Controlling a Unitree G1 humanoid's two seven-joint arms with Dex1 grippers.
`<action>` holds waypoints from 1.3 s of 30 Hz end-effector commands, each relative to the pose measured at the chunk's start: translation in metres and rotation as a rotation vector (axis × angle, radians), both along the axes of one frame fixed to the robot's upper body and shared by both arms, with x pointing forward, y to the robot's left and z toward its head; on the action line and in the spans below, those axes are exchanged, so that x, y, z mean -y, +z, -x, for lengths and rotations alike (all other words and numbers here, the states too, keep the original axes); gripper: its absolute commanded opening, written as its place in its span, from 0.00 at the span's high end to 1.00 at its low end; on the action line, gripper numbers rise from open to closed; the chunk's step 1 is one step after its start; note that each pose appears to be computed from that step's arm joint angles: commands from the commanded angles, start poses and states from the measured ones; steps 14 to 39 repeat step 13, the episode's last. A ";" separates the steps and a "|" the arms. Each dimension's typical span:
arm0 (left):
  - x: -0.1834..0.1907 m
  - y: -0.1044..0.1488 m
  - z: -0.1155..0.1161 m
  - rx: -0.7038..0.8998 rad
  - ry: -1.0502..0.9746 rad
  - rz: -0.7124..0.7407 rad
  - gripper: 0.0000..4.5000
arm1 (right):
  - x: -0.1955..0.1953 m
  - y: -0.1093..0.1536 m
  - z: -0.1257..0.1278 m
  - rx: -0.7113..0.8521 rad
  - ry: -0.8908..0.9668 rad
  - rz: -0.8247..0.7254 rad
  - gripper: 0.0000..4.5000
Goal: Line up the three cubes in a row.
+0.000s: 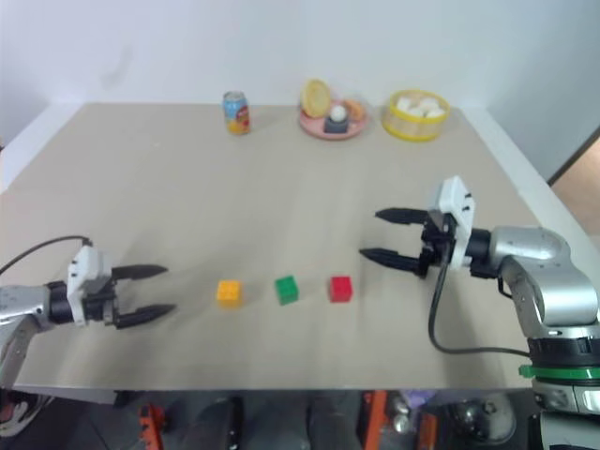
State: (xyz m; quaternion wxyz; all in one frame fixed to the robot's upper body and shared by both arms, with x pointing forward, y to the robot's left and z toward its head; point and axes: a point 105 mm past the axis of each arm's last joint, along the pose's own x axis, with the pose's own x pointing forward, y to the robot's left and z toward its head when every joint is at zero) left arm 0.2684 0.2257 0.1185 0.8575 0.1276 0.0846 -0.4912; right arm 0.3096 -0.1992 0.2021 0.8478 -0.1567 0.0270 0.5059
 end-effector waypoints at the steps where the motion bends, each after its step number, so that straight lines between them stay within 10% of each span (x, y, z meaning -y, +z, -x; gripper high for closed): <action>1: -0.006 0.013 -0.010 0.072 0.231 0.028 0.05 | 0.021 0.010 -0.008 0.061 -0.105 0.011 0.07; 13: -0.011 0.038 -0.068 0.251 0.805 0.379 0.05 | 0.067 -0.008 -0.040 0.147 -0.641 -0.129 0.07; 39: -0.011 0.038 -0.068 0.251 0.805 0.379 0.05 | 0.067 -0.008 -0.040 0.147 -0.641 -0.129 0.07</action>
